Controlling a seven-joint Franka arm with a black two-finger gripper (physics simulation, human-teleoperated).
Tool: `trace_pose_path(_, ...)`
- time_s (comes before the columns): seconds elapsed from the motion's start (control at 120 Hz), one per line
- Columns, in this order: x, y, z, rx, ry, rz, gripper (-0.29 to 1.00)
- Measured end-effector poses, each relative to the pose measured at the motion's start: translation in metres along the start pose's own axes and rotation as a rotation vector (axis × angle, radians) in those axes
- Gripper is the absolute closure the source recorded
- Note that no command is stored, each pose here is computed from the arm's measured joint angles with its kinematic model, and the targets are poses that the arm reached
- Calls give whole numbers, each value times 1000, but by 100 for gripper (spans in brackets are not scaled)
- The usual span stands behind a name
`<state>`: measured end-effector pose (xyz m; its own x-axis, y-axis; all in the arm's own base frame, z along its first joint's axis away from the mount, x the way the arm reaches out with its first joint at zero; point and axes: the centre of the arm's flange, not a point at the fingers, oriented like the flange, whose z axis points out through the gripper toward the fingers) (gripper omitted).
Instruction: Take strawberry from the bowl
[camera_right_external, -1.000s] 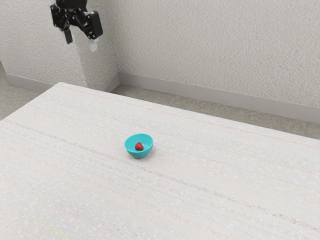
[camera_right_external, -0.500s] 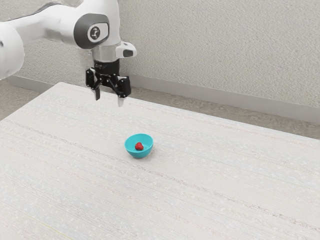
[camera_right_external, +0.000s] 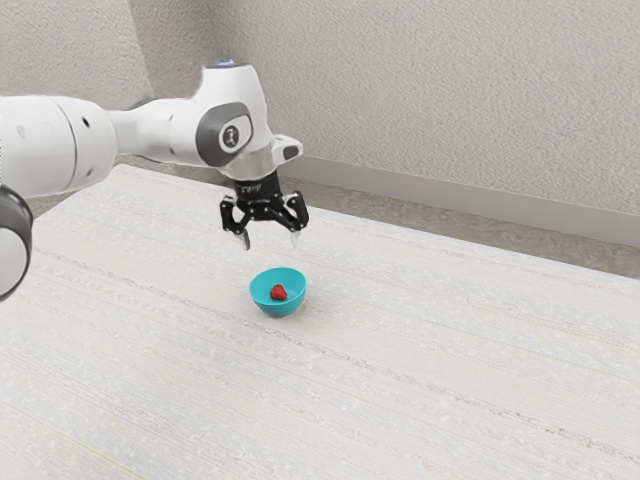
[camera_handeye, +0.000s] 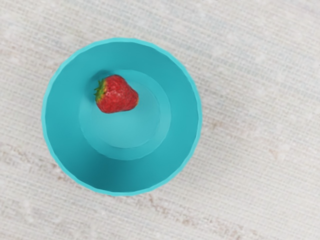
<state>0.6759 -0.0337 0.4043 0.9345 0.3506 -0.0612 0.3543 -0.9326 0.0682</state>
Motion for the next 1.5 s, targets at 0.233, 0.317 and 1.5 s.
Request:
trace_pose_path(0.233,3,-21,36,24,58,-179,15)
trace_pose_path(0.317,5,-20,42,16,80,-220,29)
trace_pose_path(1.5,57,-25,143,45,137,-449,50)
